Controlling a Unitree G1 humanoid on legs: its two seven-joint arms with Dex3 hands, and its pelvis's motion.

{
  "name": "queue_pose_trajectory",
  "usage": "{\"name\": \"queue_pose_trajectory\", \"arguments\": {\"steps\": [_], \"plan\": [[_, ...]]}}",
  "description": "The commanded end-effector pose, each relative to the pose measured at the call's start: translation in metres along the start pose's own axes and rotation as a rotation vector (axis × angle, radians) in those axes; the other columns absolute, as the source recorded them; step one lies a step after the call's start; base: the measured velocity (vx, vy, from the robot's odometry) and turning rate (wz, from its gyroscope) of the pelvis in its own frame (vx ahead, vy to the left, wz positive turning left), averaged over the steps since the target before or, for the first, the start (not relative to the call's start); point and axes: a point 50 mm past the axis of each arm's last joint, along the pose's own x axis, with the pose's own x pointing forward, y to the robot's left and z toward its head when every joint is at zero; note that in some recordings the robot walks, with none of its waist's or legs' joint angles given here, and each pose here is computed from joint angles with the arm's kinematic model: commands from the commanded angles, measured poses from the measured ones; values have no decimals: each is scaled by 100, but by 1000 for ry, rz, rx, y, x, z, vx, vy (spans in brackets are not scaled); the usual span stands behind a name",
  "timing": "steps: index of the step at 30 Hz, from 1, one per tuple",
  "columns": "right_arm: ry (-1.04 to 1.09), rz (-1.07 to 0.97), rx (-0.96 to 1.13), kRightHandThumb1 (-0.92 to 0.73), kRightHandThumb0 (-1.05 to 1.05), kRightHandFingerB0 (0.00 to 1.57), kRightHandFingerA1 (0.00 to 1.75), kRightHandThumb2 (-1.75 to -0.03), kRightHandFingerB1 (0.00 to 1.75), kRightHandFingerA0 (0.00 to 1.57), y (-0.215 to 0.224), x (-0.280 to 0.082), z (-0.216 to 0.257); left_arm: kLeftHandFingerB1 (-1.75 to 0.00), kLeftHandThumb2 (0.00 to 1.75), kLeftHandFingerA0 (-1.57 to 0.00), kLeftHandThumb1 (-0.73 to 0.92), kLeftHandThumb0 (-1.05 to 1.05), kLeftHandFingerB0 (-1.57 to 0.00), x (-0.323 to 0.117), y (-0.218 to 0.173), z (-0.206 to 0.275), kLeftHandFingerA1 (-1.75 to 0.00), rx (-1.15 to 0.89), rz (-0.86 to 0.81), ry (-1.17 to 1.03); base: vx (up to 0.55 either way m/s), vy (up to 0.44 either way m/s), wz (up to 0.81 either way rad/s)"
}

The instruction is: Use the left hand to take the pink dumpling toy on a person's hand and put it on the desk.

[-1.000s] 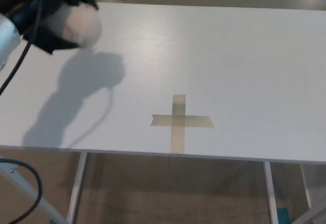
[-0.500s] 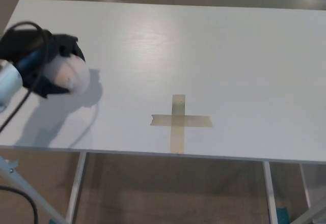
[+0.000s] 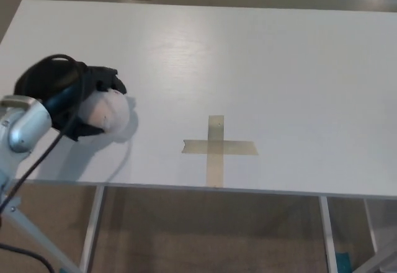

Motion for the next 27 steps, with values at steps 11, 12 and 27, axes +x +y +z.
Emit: {"name": "queue_pose_trajectory", "arguments": {"steps": [11,12,27], "plan": [[13,0,1,-61,-44,27,51,-91,47,34,-3,0,-3,-10,61,0,47,-91,0,-3,-2,-3,0,-83,-215,120,0,0,0],[13,0,1,-61,-44,27,51,-91,47,34,-3,0,-3,-10,61,0,47,-91,0,-3,-2,-3,0,-83,-215,120,0,0,0],[11,-1,-7,-61,-44,27,51,-91,47,33,-3,0,-2,-5,67,0,47,-96,0,-19,72,19,0,-144,-75,9,0,0,0]]}}
